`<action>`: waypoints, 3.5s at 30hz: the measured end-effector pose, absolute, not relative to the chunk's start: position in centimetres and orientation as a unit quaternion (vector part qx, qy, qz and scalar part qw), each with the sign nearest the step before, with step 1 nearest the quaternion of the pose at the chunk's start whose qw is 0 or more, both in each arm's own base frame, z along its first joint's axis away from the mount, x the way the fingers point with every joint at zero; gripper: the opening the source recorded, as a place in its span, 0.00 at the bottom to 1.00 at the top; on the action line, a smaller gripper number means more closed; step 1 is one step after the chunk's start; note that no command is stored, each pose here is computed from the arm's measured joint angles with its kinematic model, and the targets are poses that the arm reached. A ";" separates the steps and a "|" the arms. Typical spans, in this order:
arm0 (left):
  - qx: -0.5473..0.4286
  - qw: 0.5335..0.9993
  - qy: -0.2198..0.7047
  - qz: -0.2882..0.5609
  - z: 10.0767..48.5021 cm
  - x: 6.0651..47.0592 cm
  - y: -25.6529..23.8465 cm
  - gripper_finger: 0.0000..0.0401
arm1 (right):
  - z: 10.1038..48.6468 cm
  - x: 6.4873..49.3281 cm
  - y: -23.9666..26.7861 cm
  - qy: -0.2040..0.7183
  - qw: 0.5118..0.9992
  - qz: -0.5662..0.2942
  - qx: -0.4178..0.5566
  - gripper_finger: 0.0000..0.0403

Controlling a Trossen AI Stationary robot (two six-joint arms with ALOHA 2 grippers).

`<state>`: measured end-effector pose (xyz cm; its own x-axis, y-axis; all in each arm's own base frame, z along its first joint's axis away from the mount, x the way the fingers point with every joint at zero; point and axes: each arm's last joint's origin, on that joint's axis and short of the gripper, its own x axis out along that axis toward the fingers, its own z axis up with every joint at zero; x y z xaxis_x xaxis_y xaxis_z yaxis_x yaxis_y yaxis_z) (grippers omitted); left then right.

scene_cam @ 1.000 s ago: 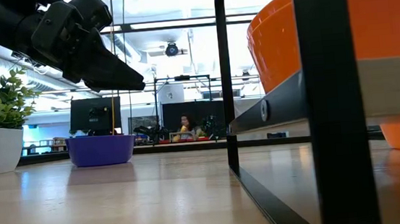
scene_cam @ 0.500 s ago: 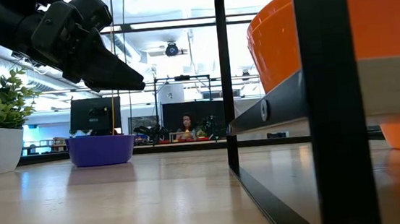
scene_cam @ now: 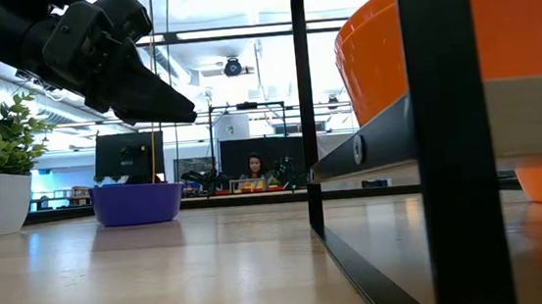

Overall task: Pick & Place Mini bowls
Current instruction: Stack the white bowl on the white bowl on the shelf, then stack the blue bowl on the blue bowl on the shelf

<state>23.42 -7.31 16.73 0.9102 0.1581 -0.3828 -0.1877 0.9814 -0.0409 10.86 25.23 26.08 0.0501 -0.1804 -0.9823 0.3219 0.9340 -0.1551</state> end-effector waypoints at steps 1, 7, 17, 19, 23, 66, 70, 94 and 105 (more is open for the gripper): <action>-0.041 0.976 0.192 0.089 16.7 23.4 -7.3 0.44 | 26.2 10.9 25.3 0.666 0.723 -0.174 0.056 0.24; -0.042 0.976 0.192 0.089 16.7 23.4 -7.3 0.44 | 27.7 11.1 25.6 0.658 0.733 -0.152 0.079 0.40; -0.042 0.976 0.192 0.089 16.7 23.4 -7.3 0.44 | 30.8 12.0 25.0 0.350 0.929 -0.121 0.024 0.32; -0.042 0.976 0.192 0.089 16.7 23.4 -7.3 0.44 | 30.8 12.4 24.9 0.269 0.954 -0.134 -0.003 0.29; -0.041 0.976 0.192 0.089 16.7 23.4 -7.3 0.44 | 29.3 13.9 24.5 0.153 0.972 -0.172 -0.042 0.27; -0.096 0.840 0.517 0.133 23.6 23.1 -3.3 0.44 | 19.2 24.7 7.6 -0.058 0.981 -0.156 -0.096 0.43; -0.058 0.836 0.537 0.093 23.2 23.5 -2.5 0.44 | 18.8 24.5 7.5 -0.053 0.983 -0.154 -0.087 0.43; 0.026 0.778 0.625 0.062 17.1 26.8 -1.9 0.44 | 17.8 24.1 9.0 -0.018 0.991 -0.115 -0.069 0.43; 0.029 0.777 0.626 0.060 16.7 27.0 -2.0 0.17 | 17.8 24.1 9.0 -0.016 0.991 -0.115 -0.067 0.43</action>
